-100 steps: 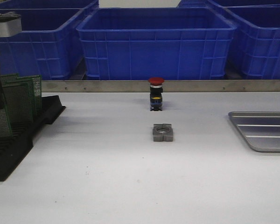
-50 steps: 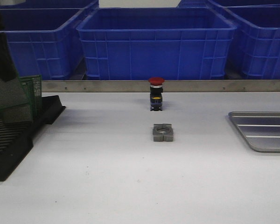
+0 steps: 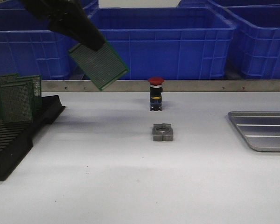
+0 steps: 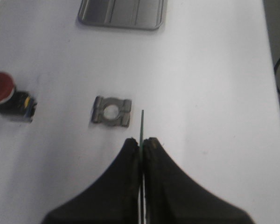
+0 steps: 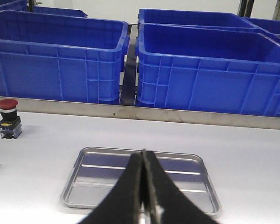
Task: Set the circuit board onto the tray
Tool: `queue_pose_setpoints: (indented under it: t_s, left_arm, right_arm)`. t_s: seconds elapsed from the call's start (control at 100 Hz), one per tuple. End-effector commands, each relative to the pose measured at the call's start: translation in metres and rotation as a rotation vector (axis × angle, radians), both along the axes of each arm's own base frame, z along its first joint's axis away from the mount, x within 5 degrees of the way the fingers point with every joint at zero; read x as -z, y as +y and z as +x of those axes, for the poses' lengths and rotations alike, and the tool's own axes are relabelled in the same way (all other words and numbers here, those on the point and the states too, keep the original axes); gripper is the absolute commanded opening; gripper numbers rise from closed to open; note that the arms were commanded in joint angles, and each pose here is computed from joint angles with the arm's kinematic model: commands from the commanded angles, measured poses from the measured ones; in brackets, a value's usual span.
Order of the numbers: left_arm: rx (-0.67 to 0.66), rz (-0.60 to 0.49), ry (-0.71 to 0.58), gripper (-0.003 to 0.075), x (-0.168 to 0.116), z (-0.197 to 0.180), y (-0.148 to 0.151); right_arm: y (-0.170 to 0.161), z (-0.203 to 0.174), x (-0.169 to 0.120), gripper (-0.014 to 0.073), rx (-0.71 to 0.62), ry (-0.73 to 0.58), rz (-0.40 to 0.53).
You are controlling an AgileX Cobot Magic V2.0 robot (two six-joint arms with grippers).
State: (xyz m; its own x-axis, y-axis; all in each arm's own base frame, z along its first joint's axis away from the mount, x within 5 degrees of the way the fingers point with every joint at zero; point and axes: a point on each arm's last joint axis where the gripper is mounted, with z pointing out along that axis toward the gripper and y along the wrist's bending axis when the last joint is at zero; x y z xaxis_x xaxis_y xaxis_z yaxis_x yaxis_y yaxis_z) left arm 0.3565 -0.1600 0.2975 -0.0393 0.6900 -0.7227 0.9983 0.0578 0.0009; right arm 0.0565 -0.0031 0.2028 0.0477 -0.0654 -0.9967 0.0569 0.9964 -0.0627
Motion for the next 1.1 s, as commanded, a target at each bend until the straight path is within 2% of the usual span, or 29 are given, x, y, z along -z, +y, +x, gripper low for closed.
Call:
queue_pose_setpoints:
  t_s: [0.0, 0.23, 0.37, 0.64, 0.8, 0.9, 1.09]
  left_arm:
    - [0.087, -0.116, -0.007, -0.0020, -0.036, -0.025, -0.023]
    - [0.214, -0.147, 0.015, -0.0020, -0.037, -0.052, -0.066]
    - [0.265, -0.147, 0.019, -0.0020, -0.037, -0.064, -0.082]
    - [0.284, -0.149, 0.022, -0.0020, -0.037, -0.068, -0.088]
    - [0.284, -0.149, 0.022, -0.0020, -0.037, -0.068, -0.088]
    - [0.284, -0.149, 0.022, -0.0020, -0.037, -0.068, -0.088]
    - [0.283, -0.149, 0.021, -0.0020, -0.037, -0.068, -0.088]
  right_arm:
    - [0.000, -0.004, -0.013, -0.0112, 0.003, -0.118, -0.022]
    - [0.000, -0.004, -0.013, -0.0112, 0.003, -0.118, -0.022]
    - [0.000, -0.004, -0.013, -0.0112, 0.003, -0.118, -0.022]
    - [0.000, -0.004, -0.013, -0.0112, 0.003, -0.118, -0.023]
    - [0.001, -0.006, -0.023, -0.0112, -0.002, -0.199, -0.027]
    - [0.000, -0.006, -0.030, -0.0112, 0.007, -0.110, -0.020]
    - [-0.002, -0.006, -0.058, -0.0112, 0.030, 0.248, 0.032]
